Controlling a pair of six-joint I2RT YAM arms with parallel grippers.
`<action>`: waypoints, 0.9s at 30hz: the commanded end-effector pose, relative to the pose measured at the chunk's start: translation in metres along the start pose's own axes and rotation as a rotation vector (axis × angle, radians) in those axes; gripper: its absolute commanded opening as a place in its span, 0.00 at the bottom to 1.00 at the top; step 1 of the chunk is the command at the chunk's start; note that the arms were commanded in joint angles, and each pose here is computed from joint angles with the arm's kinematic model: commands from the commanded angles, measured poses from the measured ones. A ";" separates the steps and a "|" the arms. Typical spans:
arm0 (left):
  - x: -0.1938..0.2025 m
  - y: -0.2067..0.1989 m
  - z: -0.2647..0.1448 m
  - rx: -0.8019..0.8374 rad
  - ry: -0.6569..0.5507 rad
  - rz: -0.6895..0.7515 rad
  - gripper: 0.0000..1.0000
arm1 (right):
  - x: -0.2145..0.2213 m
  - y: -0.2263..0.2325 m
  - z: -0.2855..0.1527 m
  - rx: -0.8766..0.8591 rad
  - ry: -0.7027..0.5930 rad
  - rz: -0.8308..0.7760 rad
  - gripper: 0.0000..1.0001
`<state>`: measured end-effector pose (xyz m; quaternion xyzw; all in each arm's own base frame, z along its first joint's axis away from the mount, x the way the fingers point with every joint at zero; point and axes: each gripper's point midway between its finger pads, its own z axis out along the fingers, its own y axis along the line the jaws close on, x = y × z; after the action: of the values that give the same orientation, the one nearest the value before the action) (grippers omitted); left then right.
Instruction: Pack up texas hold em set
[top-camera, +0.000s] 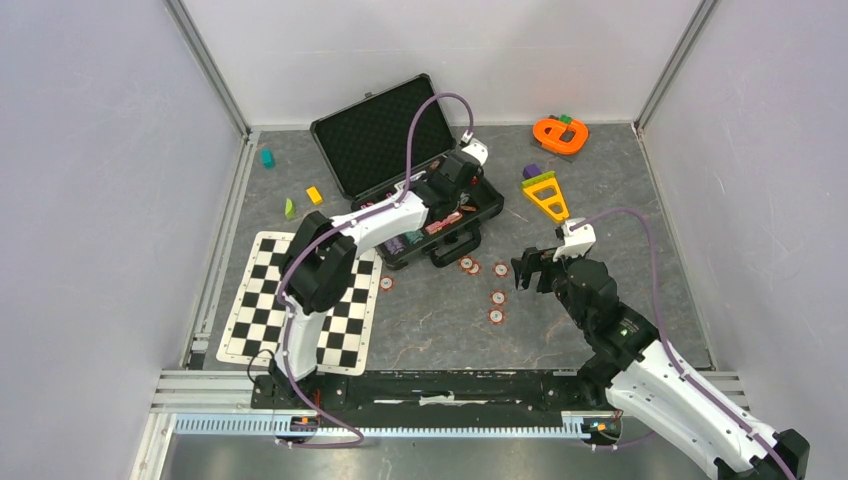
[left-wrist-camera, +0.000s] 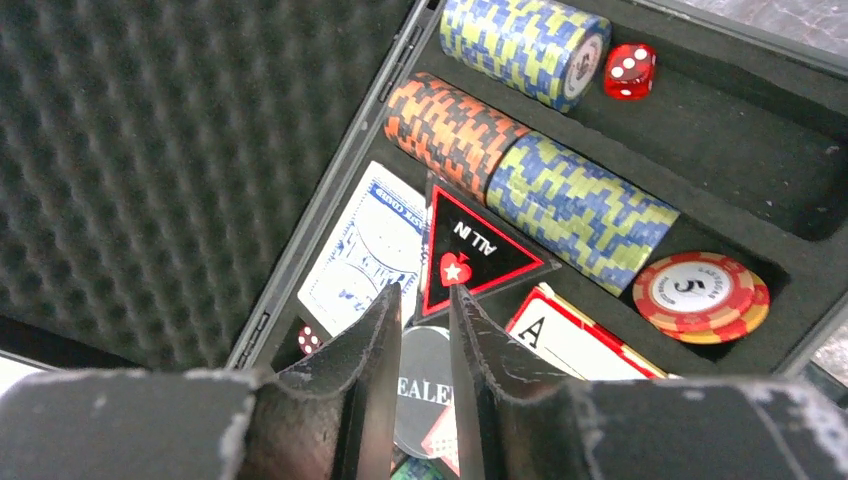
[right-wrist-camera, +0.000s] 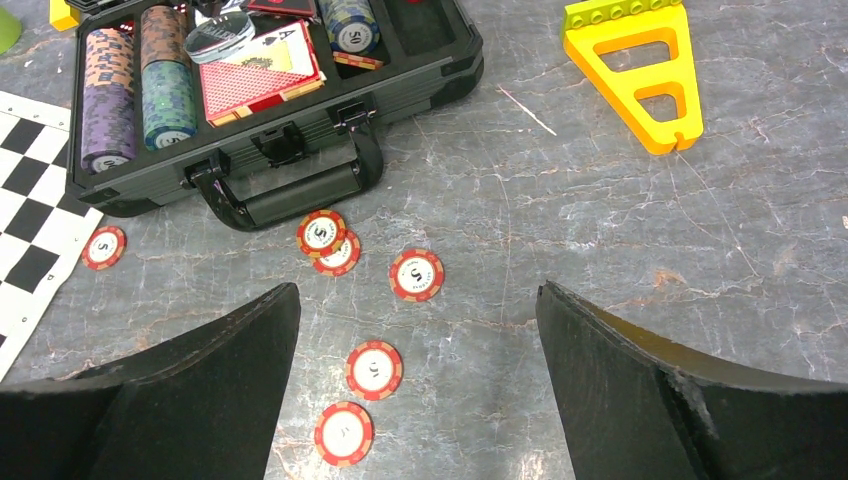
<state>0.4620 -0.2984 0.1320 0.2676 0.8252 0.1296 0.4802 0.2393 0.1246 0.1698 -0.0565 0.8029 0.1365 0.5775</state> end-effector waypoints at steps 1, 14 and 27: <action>-0.021 0.002 -0.025 0.032 -0.065 -0.115 0.31 | -0.022 0.009 -0.002 -0.028 -0.044 0.026 0.93; -0.019 -0.063 -0.059 0.502 -0.042 0.002 0.04 | -0.008 0.016 0.007 -0.037 0.052 0.010 0.85; -0.003 -0.087 -0.038 0.566 0.066 0.098 0.02 | -0.010 0.010 0.005 -0.011 0.043 0.004 0.85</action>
<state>0.4050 -0.3648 0.1133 0.3926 0.8381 -0.0727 0.3718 0.2383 0.1337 0.1533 -0.0752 0.8325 0.1324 0.5328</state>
